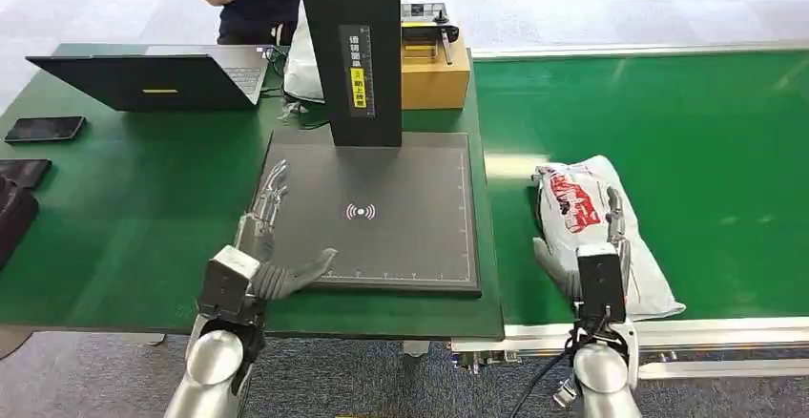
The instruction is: Moved the parcel from conveyor to table for the left to box.
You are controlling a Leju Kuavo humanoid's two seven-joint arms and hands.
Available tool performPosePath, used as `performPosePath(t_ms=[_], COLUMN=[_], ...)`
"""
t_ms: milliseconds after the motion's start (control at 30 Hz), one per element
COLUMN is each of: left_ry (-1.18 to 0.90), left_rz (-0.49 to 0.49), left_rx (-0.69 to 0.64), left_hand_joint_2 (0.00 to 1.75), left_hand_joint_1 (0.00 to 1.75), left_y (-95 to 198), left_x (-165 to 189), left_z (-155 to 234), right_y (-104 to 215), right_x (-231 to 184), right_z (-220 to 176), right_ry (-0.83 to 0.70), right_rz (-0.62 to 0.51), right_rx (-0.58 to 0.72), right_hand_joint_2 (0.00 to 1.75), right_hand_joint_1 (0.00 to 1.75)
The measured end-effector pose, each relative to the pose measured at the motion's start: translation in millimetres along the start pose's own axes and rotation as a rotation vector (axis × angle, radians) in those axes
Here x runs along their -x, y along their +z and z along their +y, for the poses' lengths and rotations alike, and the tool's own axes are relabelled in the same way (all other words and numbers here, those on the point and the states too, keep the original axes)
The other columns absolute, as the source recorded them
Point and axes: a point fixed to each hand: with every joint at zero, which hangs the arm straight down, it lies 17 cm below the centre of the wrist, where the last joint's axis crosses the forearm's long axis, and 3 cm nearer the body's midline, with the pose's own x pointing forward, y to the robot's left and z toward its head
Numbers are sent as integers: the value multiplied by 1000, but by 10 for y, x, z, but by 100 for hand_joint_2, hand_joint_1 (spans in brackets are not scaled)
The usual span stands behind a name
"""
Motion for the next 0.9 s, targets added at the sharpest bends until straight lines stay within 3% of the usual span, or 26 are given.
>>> performPosePath(t_ms=[667, 900], left_ry=[0, -1], left_rz=[13, 20], left_rx=[-28, -29], left_hand_joint_2=[175, 175], left_hand_joint_1=[0, 0], left_y=[38, 29], left_x=[35, 34], left_z=[73, 88], right_y=[-174, 28], right_x=[1367, 1947], right_z=[-477, -642], right_ry=[173, 229], right_rz=[322, 511], right_rx=[81, 83], right_hand_joint_2=[175, 175], right_hand_joint_1=[0, 0])
